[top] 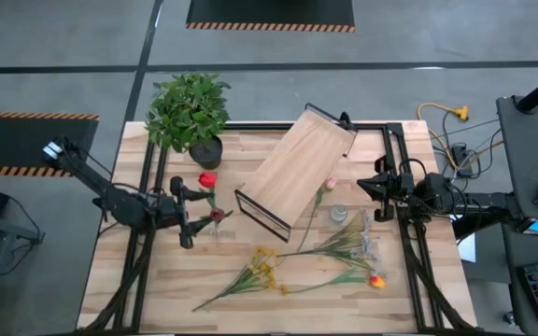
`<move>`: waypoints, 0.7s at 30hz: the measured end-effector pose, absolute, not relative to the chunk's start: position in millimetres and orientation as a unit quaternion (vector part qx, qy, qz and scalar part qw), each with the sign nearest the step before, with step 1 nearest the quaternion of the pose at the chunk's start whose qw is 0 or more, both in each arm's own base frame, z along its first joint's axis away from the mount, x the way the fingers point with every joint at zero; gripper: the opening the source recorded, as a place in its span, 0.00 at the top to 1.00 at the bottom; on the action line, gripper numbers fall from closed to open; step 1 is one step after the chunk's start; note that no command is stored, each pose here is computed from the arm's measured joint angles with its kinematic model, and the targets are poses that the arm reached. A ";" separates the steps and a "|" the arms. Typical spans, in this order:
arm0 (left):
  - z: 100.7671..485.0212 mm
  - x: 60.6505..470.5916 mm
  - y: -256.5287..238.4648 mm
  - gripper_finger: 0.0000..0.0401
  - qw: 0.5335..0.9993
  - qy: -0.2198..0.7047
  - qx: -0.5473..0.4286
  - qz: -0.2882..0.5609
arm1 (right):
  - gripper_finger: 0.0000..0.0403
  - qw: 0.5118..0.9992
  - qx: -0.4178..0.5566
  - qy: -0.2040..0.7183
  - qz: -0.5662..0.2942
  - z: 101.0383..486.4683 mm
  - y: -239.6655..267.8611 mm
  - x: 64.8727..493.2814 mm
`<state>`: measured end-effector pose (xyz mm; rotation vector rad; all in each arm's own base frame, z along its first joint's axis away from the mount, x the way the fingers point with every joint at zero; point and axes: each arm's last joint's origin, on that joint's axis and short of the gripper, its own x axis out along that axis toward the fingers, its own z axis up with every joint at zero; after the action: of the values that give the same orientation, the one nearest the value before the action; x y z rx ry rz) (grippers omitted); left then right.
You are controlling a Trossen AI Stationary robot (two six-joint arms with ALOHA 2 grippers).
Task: Pick and place flowers into a vace then onto a shelf
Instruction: Put the dark red flower into the left transparent vase
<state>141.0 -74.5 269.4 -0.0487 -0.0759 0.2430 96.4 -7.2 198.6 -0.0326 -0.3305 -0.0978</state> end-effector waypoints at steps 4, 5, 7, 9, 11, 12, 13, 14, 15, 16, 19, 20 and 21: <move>283.9 136.8 -73.4 0.31 0.992 -0.019 -0.044 0.115 | 0.98 0.985 -0.016 -0.164 -0.049 198.6 -7.2 96.4; 288.0 136.5 -73.6 0.31 0.992 -0.011 -0.046 0.113 | 0.98 0.985 -0.016 -0.164 -0.048 198.6 -7.2 96.4; 296.3 135.4 -74.1 0.31 0.993 0.010 -0.040 0.110 | 0.98 0.985 -0.016 -0.164 -0.049 198.6 -7.2 96.4; 307.9 133.1 -74.5 0.31 0.993 0.029 -0.045 0.106 | 0.98 0.985 -0.016 -0.164 -0.048 198.6 -7.2 96.4; 319.7 131.0 -74.3 0.31 0.991 0.045 -0.062 0.105 | 0.98 0.985 -0.016 -0.164 -0.049 198.6 -7.2 96.4; 324.0 130.6 -74.5 0.31 0.990 0.054 -0.071 0.106 | 0.98 0.985 -0.016 -0.164 -0.049 198.6 -7.2 96.4; 327.7 130.4 -74.9 0.31 0.989 0.064 -0.077 0.108 | 0.98 0.985 -0.016 -0.164 -0.049 198.6 -7.2 96.4; 331.3 130.6 -75.3 0.31 0.988 0.073 -0.085 0.110 | 0.98 0.985 -0.016 -0.164 -0.048 198.6 -7.2 96.4; 334.2 131.3 -75.9 0.31 0.986 0.083 -0.091 0.112 | 0.98 0.985 -0.016 -0.164 -0.049 198.6 -7.2 96.4; 336.8 132.3 -76.8 0.31 0.985 0.093 -0.096 0.113 | 0.98 0.985 -0.016 -0.164 -0.048 198.6 -7.2 96.4; 337.0 137.2 -80.7 0.31 0.980 0.124 -0.091 0.123 | 0.98 0.985 -0.016 -0.164 -0.049 198.6 -7.2 96.4; 334.1 139.7 -82.7 0.31 0.979 0.135 -0.086 0.127 | 0.98 0.985 -0.016 -0.164 -0.049 198.6 -7.2 96.4; 330.5 142.4 -84.8 0.31 0.978 0.145 -0.080 0.130 | 0.98 0.985 -0.016 -0.164 -0.048 198.6 -7.2 96.4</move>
<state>142.4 -84.8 330.5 -0.1610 0.2924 0.2613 96.4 -7.2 198.6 -0.0325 -0.3301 -0.0974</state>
